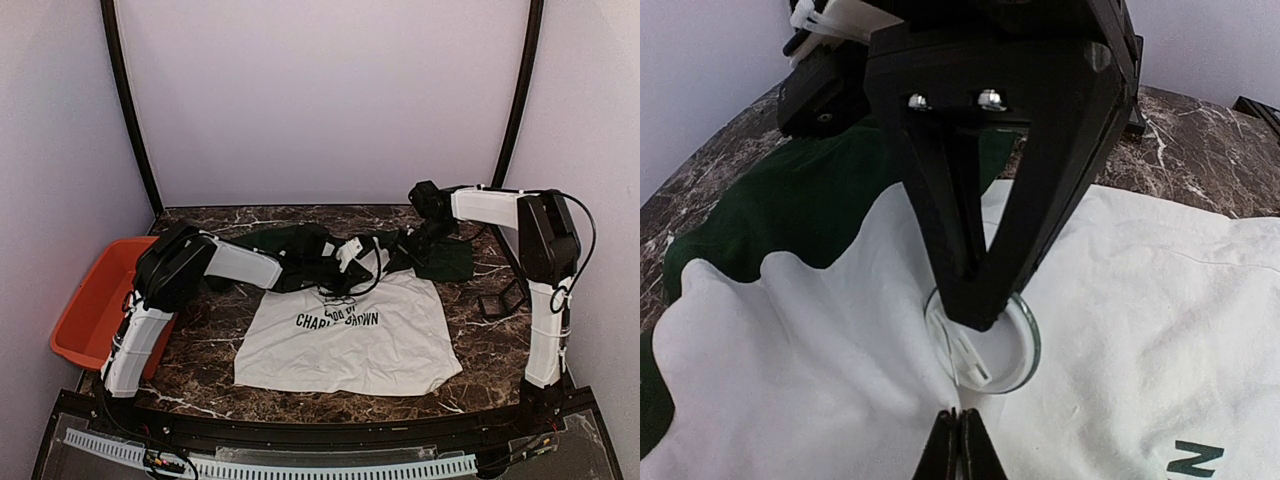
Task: Pin the brooch onto the clothing
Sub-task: Cross the brooch on the flattened clothing.
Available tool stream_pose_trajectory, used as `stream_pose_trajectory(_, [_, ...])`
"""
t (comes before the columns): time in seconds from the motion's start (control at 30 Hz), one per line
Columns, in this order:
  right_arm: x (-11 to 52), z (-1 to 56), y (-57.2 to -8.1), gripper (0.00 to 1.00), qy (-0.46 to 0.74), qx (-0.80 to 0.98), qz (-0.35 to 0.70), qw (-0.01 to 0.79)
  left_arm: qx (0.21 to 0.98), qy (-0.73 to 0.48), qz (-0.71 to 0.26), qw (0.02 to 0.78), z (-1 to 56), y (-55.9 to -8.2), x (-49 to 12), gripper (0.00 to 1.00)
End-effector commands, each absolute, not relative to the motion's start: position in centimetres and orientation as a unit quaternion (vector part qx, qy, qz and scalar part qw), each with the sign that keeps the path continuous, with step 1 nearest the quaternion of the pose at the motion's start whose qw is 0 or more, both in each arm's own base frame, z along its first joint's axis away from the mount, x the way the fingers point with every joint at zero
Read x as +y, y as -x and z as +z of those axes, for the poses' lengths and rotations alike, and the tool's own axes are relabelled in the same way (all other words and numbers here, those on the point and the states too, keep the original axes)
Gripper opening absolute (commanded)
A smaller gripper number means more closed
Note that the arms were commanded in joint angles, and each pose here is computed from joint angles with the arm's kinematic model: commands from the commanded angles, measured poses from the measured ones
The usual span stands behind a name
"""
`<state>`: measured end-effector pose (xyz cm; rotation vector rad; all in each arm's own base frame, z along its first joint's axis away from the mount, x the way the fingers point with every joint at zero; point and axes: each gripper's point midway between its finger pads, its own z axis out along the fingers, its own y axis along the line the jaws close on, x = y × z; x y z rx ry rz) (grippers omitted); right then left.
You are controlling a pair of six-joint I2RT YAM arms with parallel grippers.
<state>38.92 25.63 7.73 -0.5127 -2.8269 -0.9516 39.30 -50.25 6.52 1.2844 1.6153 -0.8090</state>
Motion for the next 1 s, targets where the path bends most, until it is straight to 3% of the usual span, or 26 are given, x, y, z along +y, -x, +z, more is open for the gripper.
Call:
stream_pose_trajectory(0.0, [24.9,6.4,-38.7,0.0,0.176,-0.937,-0.293,0.07,0.612,-0.533,-0.328,0.485,11.1,-38.2,-51.1,0.01])
stream_pose_trajectory(0.7, [24.5,8.7,-38.3,0.0,0.161,-0.936,-0.31,0.045,0.64,-0.532,-0.272,0.483,9.3,-39.2,-50.5,0.01])
stream_pose_trajectory(0.97, [24.5,7.8,-38.6,0.0,0.166,-0.937,-0.303,0.051,0.625,-0.537,-0.303,0.478,9.8,-38.3,-51.1,0.01])
